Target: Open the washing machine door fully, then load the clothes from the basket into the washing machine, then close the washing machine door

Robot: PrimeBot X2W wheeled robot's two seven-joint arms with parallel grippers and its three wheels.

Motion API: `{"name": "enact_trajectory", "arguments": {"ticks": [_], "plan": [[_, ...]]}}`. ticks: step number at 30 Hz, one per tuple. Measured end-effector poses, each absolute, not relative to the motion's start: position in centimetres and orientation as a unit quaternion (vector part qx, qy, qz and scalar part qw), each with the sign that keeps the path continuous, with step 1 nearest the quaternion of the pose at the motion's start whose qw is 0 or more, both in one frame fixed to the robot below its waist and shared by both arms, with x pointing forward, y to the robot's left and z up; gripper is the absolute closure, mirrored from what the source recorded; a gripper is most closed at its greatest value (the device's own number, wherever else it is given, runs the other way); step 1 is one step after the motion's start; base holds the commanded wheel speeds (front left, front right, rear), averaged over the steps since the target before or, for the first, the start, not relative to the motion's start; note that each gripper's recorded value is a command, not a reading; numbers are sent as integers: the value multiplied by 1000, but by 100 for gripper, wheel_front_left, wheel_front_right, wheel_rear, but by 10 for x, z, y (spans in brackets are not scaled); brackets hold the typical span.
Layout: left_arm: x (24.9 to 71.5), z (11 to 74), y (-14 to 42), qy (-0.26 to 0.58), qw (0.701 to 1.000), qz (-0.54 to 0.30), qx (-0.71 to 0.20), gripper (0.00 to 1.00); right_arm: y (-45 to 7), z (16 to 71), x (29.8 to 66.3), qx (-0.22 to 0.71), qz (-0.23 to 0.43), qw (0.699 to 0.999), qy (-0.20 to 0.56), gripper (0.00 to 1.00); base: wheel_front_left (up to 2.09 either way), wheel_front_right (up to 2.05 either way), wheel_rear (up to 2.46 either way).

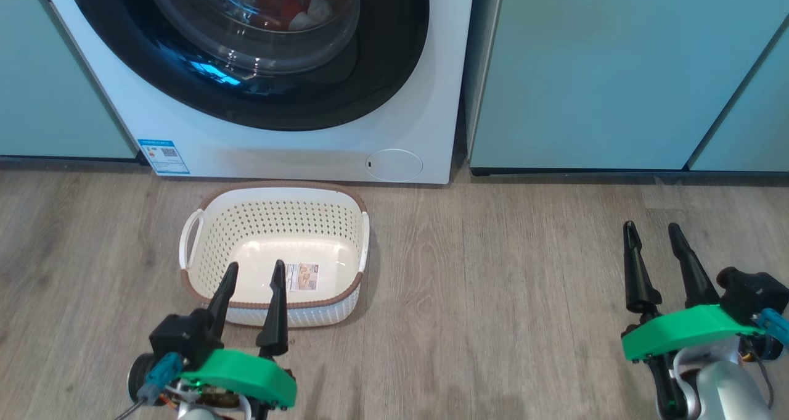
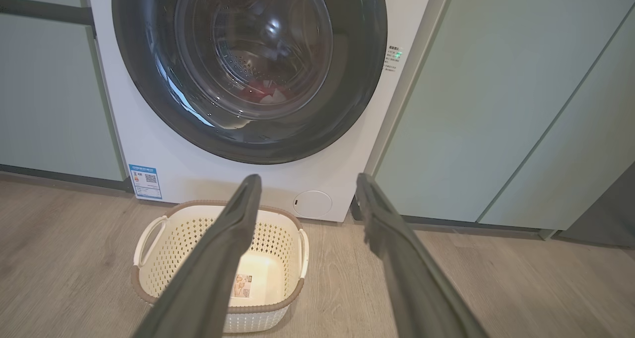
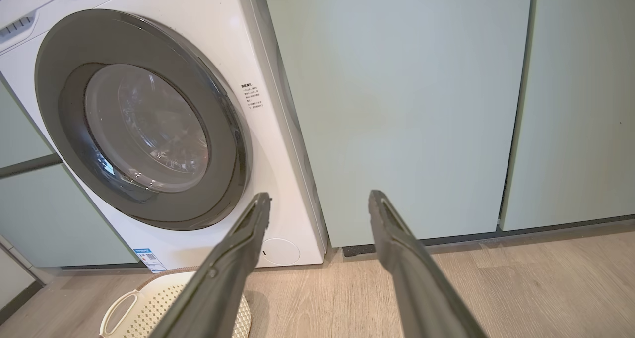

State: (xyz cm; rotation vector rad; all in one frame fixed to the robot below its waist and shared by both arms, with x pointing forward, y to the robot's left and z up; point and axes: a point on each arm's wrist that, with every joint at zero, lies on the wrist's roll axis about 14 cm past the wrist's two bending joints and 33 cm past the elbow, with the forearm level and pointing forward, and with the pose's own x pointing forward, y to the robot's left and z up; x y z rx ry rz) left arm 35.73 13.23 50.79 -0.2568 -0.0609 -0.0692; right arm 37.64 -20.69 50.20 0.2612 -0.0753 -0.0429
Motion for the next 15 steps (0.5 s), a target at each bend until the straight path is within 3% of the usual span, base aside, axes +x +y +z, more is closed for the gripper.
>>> {"name": "enact_trajectory", "arguments": {"ticks": [15], "plan": [[358,504,135,-25,989,-33,-143,0,-207,501,376,130,-22,991,-37,0,0,0,0]]}}
